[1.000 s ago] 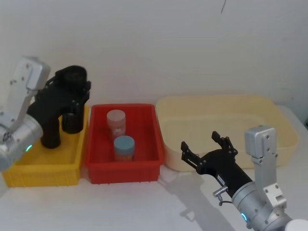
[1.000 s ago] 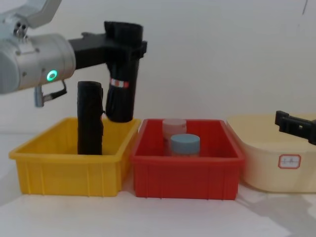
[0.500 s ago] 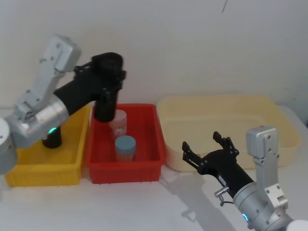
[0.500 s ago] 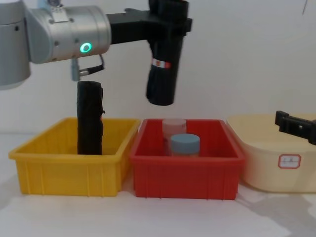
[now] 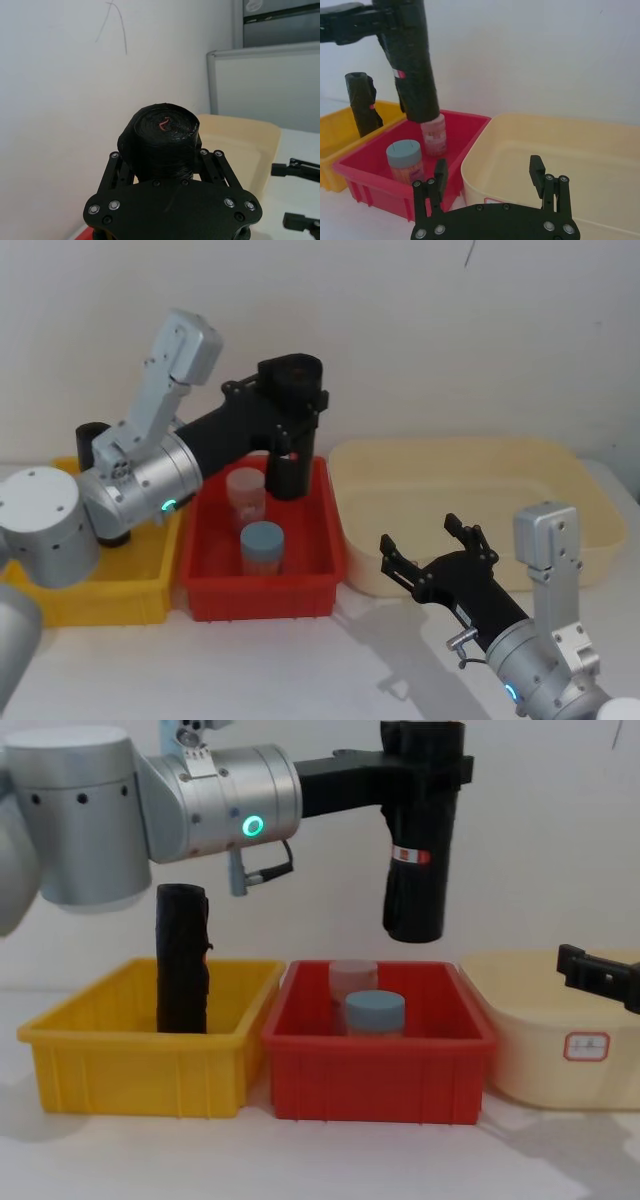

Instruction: Pick up the garbage bag with the one hand and transfer it to the other hand.

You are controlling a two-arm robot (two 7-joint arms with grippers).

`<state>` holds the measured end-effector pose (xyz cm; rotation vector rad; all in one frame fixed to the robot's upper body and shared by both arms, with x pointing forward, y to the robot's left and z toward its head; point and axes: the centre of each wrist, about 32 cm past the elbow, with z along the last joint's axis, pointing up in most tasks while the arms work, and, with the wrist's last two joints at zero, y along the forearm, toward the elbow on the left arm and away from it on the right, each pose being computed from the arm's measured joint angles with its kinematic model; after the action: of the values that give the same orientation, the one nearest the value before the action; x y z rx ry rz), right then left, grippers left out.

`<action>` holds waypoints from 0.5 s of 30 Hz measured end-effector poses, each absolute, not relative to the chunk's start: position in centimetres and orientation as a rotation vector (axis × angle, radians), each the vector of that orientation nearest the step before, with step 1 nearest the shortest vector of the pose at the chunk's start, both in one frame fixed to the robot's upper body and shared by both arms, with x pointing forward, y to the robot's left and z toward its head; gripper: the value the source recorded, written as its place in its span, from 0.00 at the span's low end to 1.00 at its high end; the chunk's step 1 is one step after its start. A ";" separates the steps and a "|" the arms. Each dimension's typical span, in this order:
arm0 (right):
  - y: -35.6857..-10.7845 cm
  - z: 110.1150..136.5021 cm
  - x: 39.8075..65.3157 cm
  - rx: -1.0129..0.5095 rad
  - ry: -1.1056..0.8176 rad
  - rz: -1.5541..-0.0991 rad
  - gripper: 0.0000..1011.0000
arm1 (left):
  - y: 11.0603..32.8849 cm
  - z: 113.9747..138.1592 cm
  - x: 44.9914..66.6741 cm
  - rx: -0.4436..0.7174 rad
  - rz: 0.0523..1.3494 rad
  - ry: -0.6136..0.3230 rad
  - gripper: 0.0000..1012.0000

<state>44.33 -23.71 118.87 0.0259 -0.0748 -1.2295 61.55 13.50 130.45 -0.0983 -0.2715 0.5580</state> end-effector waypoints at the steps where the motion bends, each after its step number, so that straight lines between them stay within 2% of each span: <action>1: -23.7 118.9 44.3 0.026 -0.075 -1.229 0.99 | 13.2 130.2 61.7 -0.107 0.549 -0.259 0.50; 15: -23.7 118.9 44.3 0.026 -0.075 -1.230 0.99 | 11.8 128.6 62.4 -0.154 0.507 -0.188 0.50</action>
<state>44.33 -23.71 118.87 0.0260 -0.0748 -1.2295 62.35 11.81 128.61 -0.1542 -0.1877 0.5074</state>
